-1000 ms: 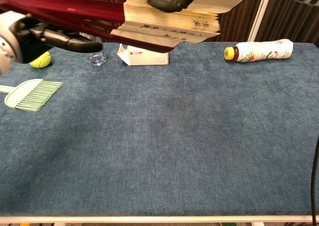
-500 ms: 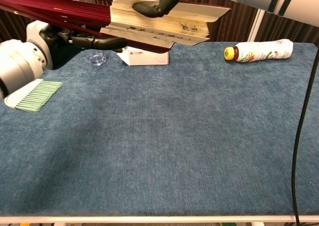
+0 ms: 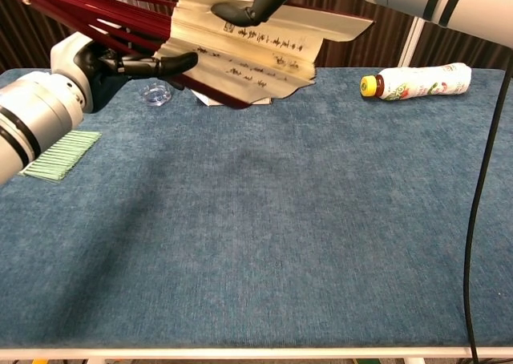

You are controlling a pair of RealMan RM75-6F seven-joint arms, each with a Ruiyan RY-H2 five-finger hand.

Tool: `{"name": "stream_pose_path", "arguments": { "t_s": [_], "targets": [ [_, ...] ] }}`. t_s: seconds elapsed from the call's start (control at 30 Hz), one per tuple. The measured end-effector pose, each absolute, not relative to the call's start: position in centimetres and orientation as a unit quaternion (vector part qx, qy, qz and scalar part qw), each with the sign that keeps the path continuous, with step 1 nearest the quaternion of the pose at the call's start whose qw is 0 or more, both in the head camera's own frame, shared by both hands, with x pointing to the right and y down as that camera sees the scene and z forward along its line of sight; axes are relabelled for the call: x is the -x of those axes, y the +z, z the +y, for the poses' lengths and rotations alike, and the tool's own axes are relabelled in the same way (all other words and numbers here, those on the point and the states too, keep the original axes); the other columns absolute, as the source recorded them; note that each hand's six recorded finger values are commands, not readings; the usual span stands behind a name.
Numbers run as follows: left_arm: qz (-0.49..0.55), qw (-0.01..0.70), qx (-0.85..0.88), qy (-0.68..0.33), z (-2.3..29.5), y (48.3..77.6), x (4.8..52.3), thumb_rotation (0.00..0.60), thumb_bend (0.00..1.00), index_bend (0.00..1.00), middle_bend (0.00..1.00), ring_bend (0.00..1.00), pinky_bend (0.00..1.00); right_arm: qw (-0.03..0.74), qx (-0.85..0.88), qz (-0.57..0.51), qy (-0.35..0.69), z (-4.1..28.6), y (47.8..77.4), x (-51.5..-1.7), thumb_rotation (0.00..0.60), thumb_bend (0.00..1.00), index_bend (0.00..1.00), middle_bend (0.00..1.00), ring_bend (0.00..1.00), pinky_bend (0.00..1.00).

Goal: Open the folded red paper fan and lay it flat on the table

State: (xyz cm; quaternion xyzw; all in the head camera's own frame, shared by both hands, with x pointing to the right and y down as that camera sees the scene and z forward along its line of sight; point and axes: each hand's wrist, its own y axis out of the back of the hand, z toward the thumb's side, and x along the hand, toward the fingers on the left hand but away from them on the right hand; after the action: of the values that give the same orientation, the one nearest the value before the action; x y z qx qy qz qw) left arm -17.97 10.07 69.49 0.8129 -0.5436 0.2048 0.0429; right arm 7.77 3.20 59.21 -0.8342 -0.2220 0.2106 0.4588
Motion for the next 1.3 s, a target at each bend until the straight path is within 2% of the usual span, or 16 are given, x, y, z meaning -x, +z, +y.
{"name": "stream_pose_path", "arguments": {
  "t_s": [0.23,0.57,0.8,1.07,1.3],
  "targets": [
    [-0.527,-0.028,-0.812,0.25,10.0,69.7,19.2,0.6,0.29,0.65,0.59,0.39,0.5,0.48,0.823,-0.217,0.212,3.2,58.6,-8.8,0.6,0.94,0.87,0.71,0.5,0.15],
    [-0.484,-0.221,-0.768,0.357,9.0,68.7,22.7,0.6,0.29,0.63,0.58,0.39,0.5,0.564,0.771,-0.192,0.225,4.3,56.7,-12.7,0.6,0.94,0.87,0.71,0.5,0.14],
    [-0.468,-0.321,-0.717,0.405,8.8,67.6,24.3,0.6,0.29,0.63,0.58,0.39,0.5,0.624,0.724,-0.172,0.236,6.2,55.7,-15.4,0.6,0.95,0.87,0.71,0.5,0.12],
    [-0.438,-0.408,-0.666,0.445,9.3,67.0,24.3,0.6,0.28,0.61,0.58,0.39,0.5,0.688,0.666,-0.135,0.256,8.5,55.9,-17.7,0.6,0.95,0.87,0.71,0.5,0.1],
    [-0.403,-0.474,-0.624,0.473,10.4,67.3,23.5,0.6,0.28,0.61,0.58,0.39,0.5,0.699,0.648,-0.118,0.278,10.4,57.5,-19.7,0.6,0.95,0.86,0.71,0.49,0.08]
  ]
}}
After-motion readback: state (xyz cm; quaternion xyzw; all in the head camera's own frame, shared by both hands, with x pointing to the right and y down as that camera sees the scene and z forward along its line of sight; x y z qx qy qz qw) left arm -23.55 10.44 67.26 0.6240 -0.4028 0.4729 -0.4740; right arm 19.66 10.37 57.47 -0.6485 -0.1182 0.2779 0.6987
